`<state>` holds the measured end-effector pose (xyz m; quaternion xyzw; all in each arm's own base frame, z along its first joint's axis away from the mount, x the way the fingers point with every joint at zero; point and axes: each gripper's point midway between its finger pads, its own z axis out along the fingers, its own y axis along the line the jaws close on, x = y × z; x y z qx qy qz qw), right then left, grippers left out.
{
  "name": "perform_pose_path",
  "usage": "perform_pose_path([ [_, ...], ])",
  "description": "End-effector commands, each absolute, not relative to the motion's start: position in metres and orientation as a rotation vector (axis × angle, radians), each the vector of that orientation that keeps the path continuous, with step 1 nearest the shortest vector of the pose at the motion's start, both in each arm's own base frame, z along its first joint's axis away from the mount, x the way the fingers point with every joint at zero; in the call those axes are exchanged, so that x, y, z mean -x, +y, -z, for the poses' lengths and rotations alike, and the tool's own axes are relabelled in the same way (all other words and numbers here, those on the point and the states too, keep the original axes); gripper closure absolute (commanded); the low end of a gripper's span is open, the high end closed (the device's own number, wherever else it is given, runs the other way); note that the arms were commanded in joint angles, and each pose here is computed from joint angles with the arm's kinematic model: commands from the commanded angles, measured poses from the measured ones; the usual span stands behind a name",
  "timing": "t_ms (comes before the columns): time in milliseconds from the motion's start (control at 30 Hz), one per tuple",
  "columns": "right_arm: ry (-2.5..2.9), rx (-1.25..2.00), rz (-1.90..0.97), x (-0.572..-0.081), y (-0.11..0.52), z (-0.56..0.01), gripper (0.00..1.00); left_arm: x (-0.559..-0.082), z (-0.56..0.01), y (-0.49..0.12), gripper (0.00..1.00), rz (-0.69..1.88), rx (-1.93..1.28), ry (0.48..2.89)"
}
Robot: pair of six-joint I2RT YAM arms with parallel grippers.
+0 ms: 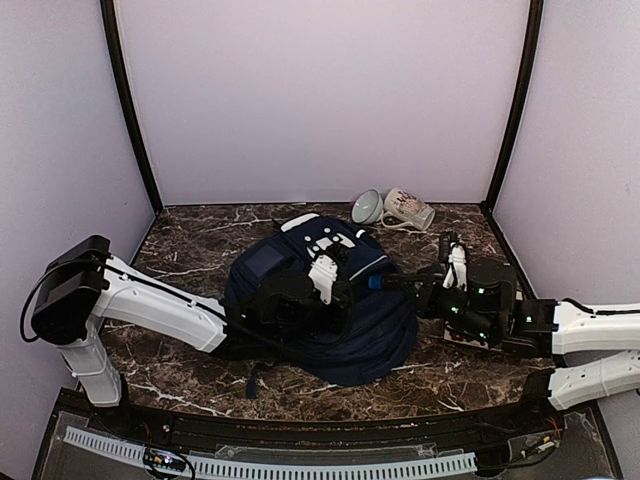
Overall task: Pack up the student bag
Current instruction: Place the pen in the upper front pocket of the bag.
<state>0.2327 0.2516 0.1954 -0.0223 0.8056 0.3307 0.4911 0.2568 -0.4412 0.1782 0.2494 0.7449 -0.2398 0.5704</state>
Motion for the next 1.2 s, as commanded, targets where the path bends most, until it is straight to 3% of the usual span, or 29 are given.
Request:
perform_pose_path([
  [0, 1.861, 0.063, -0.900, -0.236, 0.263, -0.223, 1.00, -0.258, -0.213, -0.435, 1.00, 0.643, -0.510, 1.670],
  [633, 1.982, 0.503, -1.378, -0.209, 0.348, -0.173, 1.00, -0.232, -0.212, -0.435, 1.00, 0.759, -0.602, 1.589],
  [967, 2.094, 0.525, -1.323, -0.230, 0.360, -0.136, 1.00, -0.212, -0.221, -0.446, 1.00, 0.835, -0.703, 1.530],
  [1167, 2.212, 0.450, -1.104, -0.259, 0.335, -0.110, 0.76, -0.211, -0.220, -0.452, 1.00, 0.838, -0.729, 1.542],
])
